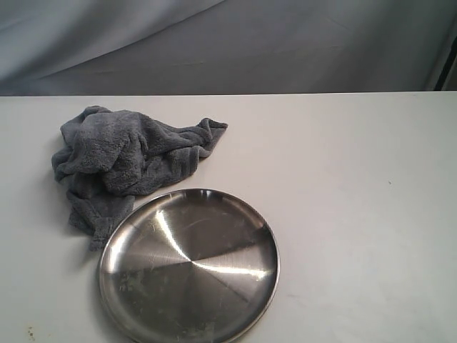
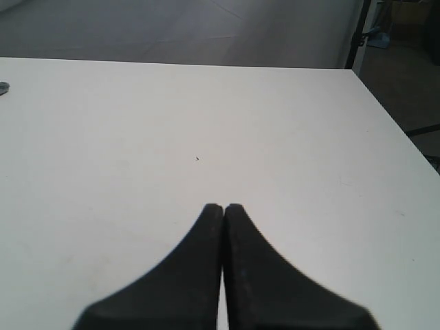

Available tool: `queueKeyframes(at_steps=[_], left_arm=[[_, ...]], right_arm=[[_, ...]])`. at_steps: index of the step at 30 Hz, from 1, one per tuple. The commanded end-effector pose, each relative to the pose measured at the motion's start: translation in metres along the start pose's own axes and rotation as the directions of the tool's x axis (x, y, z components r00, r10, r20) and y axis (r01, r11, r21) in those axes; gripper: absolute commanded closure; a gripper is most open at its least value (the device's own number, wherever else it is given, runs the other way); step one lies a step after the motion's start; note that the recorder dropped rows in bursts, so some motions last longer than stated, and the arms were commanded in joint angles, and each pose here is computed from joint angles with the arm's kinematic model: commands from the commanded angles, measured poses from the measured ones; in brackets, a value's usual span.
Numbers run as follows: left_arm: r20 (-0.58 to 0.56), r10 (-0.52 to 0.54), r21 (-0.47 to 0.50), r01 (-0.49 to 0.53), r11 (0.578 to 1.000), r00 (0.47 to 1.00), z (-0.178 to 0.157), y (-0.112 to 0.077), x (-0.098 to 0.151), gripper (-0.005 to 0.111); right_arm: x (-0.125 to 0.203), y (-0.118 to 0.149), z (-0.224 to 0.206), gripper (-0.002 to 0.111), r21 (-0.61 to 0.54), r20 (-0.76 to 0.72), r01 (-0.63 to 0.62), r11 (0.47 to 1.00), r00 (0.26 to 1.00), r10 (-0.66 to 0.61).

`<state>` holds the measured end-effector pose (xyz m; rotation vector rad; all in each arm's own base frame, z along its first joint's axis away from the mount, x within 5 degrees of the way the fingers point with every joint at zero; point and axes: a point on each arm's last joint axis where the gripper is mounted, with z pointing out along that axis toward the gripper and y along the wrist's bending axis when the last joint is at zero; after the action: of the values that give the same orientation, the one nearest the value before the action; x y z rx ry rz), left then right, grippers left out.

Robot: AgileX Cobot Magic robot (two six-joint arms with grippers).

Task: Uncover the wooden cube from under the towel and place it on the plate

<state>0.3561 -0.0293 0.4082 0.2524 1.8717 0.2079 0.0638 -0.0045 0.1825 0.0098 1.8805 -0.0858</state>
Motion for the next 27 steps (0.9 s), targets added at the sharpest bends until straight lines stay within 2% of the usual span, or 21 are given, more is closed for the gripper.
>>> queueKeyframes(at_steps=[1, 5, 12, 15, 19, 22, 25, 27], left_arm=[[-0.15, 0.036, 0.139, -0.015, 0.99, 0.988, 0.008, -0.032, 0.002, 0.107], [-0.294, 0.023, 0.185, 0.033, 0.982, 0.956, 0.028, -0.043, 0.011, 0.107], [-0.448, 0.066, 0.204, 0.03, 0.979, 0.891, 0.058, -0.053, 0.041, 0.107], [-0.514, 0.109, 0.217, 0.006, 0.976, 0.851, 0.065, -0.056, 0.054, 0.107], [-0.604, 0.216, 0.279, -0.051, 0.959, 0.767, 0.065, -0.058, 0.068, 0.107], [-0.642, 0.225, 0.299, -0.03, 0.954, 0.733, 0.065, -0.061, 0.075, 0.107], [-0.683, 0.256, 0.371, 0.023, 0.928, 0.685, 0.066, -0.07, 0.084, 0.107], [-0.688, 0.302, 0.459, 0.072, 0.886, 0.66, 0.067, -0.081, 0.091, 0.107]], right_arm=[[0.0, 0.0, 0.0, 0.108, -0.001, 0.008, 0.005, 1.0, 1.0, -0.005], [0.0, 0.0, 0.0, 0.108, -0.001, 0.008, 0.005, 1.0, 1.0, -0.005], [0.0, 0.0, 0.0, 0.108, -0.001, 0.008, 0.005, 1.0, 1.0, -0.005], [0.0, 0.0, 0.0, 0.108, -0.001, 0.008, 0.005, 1.0, 1.0, -0.005], [0.0, 0.0, 0.0, 0.108, -0.001, 0.008, 0.005, 1.0, 1.0, -0.005], [0.0, 0.0, 0.0, 0.108, -0.001, 0.008, 0.005, 1.0, 1.0, -0.005], [0.0, 0.0, 0.0, 0.108, -0.001, 0.008, 0.005, 1.0, 1.0, -0.005], [0.0, 0.0, 0.0, 0.108, -0.001, 0.008, 0.005, 1.0, 1.0, -0.005]])
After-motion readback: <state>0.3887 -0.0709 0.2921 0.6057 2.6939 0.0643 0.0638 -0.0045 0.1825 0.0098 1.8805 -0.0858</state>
